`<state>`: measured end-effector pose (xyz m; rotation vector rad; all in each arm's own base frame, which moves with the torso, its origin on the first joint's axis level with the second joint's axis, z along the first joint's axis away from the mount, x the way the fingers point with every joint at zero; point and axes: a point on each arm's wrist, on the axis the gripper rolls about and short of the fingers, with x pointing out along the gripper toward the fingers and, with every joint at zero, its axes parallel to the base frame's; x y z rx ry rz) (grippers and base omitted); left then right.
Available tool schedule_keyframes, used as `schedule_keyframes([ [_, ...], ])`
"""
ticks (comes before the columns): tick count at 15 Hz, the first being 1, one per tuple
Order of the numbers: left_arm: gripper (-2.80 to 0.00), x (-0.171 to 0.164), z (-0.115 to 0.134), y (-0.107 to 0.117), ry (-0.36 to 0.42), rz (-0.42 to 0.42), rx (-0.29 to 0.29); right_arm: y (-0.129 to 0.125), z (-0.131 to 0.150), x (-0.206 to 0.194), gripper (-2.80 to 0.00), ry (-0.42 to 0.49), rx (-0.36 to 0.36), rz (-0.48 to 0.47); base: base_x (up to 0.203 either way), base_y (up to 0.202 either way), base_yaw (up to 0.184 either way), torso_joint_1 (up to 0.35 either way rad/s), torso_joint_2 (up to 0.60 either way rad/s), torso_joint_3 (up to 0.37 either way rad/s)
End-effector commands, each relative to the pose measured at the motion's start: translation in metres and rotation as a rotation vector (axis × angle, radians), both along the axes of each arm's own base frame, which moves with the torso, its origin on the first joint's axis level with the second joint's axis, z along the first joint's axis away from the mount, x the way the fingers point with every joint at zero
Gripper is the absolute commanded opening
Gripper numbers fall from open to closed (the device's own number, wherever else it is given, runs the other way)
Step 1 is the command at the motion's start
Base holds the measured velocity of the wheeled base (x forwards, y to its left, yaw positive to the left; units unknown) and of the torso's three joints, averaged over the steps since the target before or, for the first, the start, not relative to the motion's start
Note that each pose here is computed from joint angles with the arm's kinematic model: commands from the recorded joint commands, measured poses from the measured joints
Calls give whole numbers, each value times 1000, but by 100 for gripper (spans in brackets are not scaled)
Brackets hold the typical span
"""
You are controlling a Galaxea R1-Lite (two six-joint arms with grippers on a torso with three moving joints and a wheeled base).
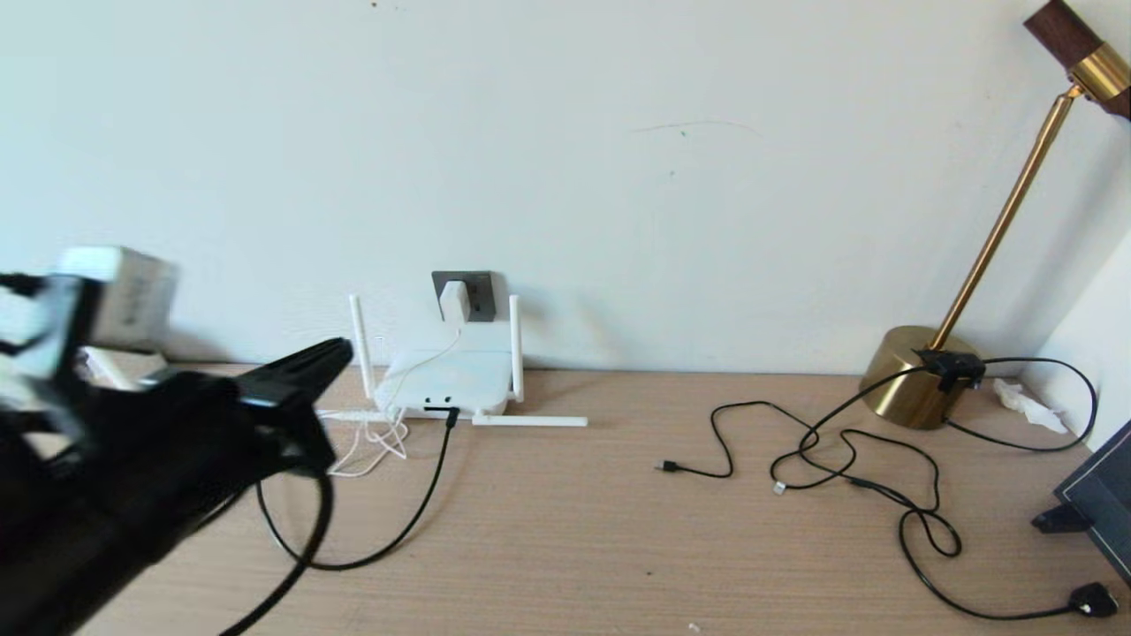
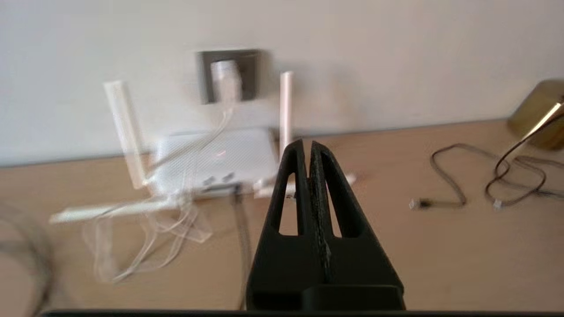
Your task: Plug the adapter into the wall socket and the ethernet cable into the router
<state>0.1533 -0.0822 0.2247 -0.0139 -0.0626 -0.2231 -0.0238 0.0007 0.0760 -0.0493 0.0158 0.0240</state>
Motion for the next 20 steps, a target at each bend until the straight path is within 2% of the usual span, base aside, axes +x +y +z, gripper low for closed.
schedule_keyframes([
  [1,-280,-66,13,43,-77,47,-40,0,0,0,0,2,-1,1,0,0,0,0,0,0],
  [3,-280,-104,-21,73,-22,220,2,0,0,0,0,2,-1,1,0,0,0,0,0,0],
  [4,-280,-120,-40,81,2,288,21,0,0,0,0,2,-6,1,0,0,0,0,0,0],
  [5,-280,-133,-61,85,33,314,48,0,0,0,0,0,-12,3,0,0,0,0,0,0],
  [7,-280,-149,-106,85,104,209,128,0,0,0,0,0,-1,2,0,0,0,0,0,0],
  [8,-280,-152,-124,84,170,143,168,0,0,0,0,0,-1,2,0,0,0,0,0,0],
  [9,-280,-152,-137,83,241,109,180,0,0,0,0,-1,-1,2,0,0,0,0,0,0],
  [11,-280,-152,-138,83,292,225,160,0,0,0,0,-1,1,2,0,0,0,0,0,0],
  [12,-280,-152,-139,82,296,299,159,0,0,0,0,-1,-3,2,0,0,0,0,0,0],
  [13,-280,-152,-139,82,286,324,159,0,0,0,0,0,-4,2,0,0,0,0,0,0],
  [14,-280,-152,-137,81,252,279,144,0,0,0,0,1,2,1,0,0,0,0,0,0],
  [16,-280,-151,-130,77,189,71,24,0,0,0,0,-1,6,1,0,0,0,0,0,0],
  [17,-280,-151,-128,76,166,32,20,0,0,0,0,0,5,1,0,0,0,0,0,0],
  [19,-280,-151,-128,75,143,9,148,0,0,0,0,2,8,1,0,0,0,0,0,0],
  [20,-280,-151,-128,75,174,-5,178,0,0,0,0,2,4,1,0,0,0,0,0,0],
])
